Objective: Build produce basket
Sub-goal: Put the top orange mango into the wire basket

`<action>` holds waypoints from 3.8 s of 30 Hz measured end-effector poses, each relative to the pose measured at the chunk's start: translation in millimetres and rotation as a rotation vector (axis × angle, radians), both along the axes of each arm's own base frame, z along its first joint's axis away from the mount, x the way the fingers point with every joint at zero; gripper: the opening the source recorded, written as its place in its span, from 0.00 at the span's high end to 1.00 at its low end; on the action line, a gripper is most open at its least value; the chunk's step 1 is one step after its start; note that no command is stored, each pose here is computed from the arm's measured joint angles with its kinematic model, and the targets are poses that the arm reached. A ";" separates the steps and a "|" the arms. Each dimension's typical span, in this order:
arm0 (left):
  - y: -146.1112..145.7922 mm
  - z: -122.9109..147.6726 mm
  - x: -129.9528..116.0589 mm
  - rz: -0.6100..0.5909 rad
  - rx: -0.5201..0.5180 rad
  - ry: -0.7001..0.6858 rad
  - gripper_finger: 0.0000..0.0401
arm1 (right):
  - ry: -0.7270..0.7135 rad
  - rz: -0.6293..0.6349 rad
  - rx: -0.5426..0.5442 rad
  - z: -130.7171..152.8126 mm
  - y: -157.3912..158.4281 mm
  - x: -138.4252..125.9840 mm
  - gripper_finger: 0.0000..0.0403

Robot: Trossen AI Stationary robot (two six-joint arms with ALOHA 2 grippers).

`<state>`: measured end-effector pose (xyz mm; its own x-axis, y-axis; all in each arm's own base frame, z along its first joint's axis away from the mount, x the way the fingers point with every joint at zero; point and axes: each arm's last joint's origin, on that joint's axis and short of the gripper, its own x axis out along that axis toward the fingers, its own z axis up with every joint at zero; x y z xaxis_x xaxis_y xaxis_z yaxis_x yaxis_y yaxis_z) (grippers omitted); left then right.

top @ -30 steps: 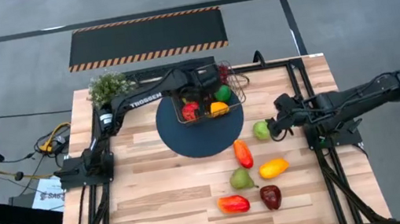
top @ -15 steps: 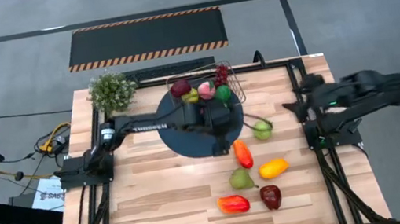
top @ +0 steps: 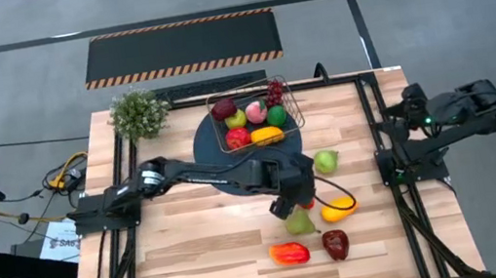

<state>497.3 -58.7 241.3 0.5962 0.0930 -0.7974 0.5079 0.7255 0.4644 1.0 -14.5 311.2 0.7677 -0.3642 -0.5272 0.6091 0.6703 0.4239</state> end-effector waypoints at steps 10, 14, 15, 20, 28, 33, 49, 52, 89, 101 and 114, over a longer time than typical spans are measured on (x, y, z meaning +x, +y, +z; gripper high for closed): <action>16.7 -44.8 14.3 -0.127 0.080 0.092 0.06 | 0.018 0.000 -0.002 -0.7 0.2 1.2 0.04; 22.3 -48.9 16.9 -0.147 0.071 0.091 0.06 | 0.018 -0.001 -0.001 -0.7 0.2 1.2 0.04; 22.9 -51.6 16.1 -0.150 0.058 0.107 0.06 | 0.018 -0.001 -0.001 -0.7 0.2 1.1 0.04; 23.5 -54.4 17.0 -0.183 0.013 0.097 0.06 | 0.017 -0.002 0.000 -0.7 0.2 1.2 0.04; 27.1 -64.7 22.4 -0.179 -0.027 0.078 0.06 | 0.017 -0.002 0.000 -0.7 0.2 1.2 0.04; 27.5 -80.7 20.7 -0.173 -0.027 0.147 0.06 | 0.017 -0.002 0.000 -0.6 0.2 1.3 0.04; 27.9 -87.6 18.4 0.090 -0.114 0.198 0.36 | 0.017 -0.004 0.001 -0.7 0.2 1.2 0.04; 26.7 -85.3 17.5 0.164 -0.119 0.192 0.36 | 0.018 -0.003 -0.001 -0.8 0.2 1.3 0.04; 183.4 63.6 -65.4 0.815 -0.069 0.075 0.32 | 0.017 -0.006 -0.001 -0.8 0.2 1.2 0.04; 215.2 -4.8 -93.1 0.907 -0.079 0.167 0.32 | 0.037 -0.005 -0.003 -2.3 0.0 0.0 0.04; 214.6 -12.4 -100.9 0.828 0.072 0.179 0.26 | 0.041 -0.003 -0.005 -2.5 0.0 -0.1 0.04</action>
